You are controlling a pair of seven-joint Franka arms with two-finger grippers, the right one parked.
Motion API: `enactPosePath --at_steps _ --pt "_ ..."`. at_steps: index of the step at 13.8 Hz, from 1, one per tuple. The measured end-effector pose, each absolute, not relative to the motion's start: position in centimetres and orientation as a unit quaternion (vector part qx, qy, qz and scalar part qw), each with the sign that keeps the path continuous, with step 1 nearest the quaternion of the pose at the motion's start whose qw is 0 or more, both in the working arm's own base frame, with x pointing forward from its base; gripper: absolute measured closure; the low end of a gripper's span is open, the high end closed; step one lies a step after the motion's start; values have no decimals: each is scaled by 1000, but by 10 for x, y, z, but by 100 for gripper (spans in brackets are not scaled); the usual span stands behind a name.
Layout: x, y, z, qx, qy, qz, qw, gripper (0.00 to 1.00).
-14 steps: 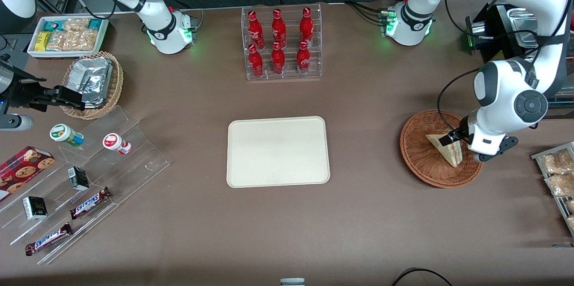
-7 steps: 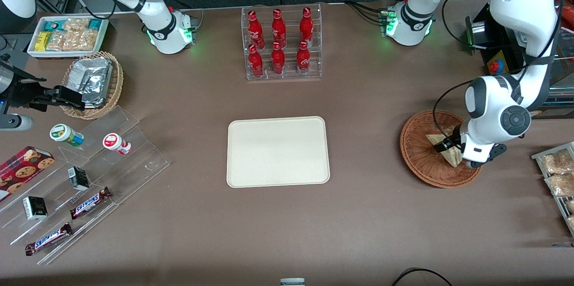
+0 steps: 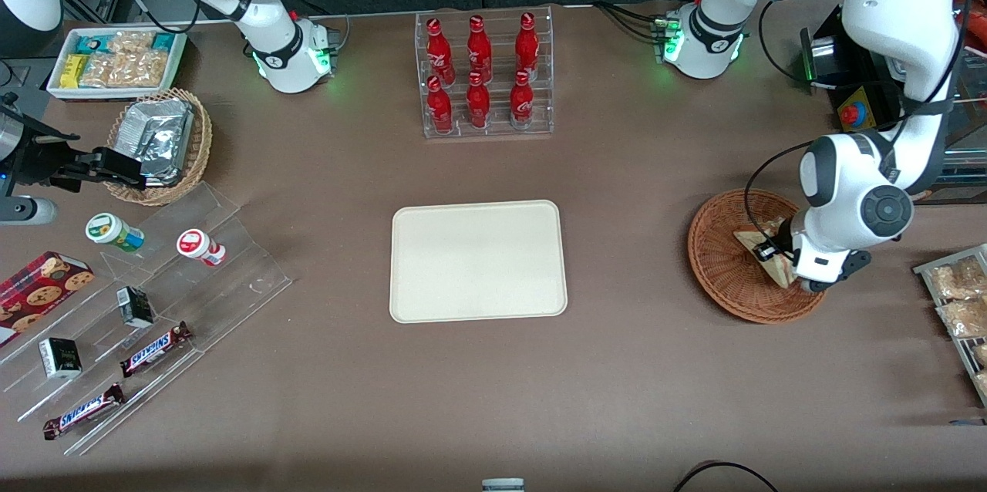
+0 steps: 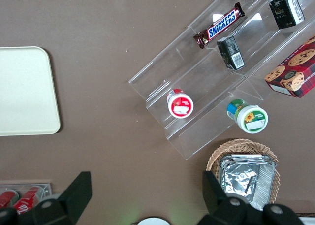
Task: Place sandwich from basket to tray
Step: 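Lower the left gripper and close it on the triangular sandwich, then lift the sandwich and carry it over the cream tray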
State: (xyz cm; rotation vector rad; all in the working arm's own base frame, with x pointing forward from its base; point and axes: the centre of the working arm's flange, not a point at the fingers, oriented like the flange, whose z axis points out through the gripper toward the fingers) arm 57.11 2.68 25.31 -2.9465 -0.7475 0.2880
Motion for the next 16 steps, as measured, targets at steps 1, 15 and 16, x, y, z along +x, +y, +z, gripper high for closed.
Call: enactPosePath --at_steps 1,15,16 --pt "579 24 276 -963 -243 104 47 65" --pt "597 -262 421 -937 -330 107 27 80" --pt "596 -280 416 -933 -345 102 23 80"
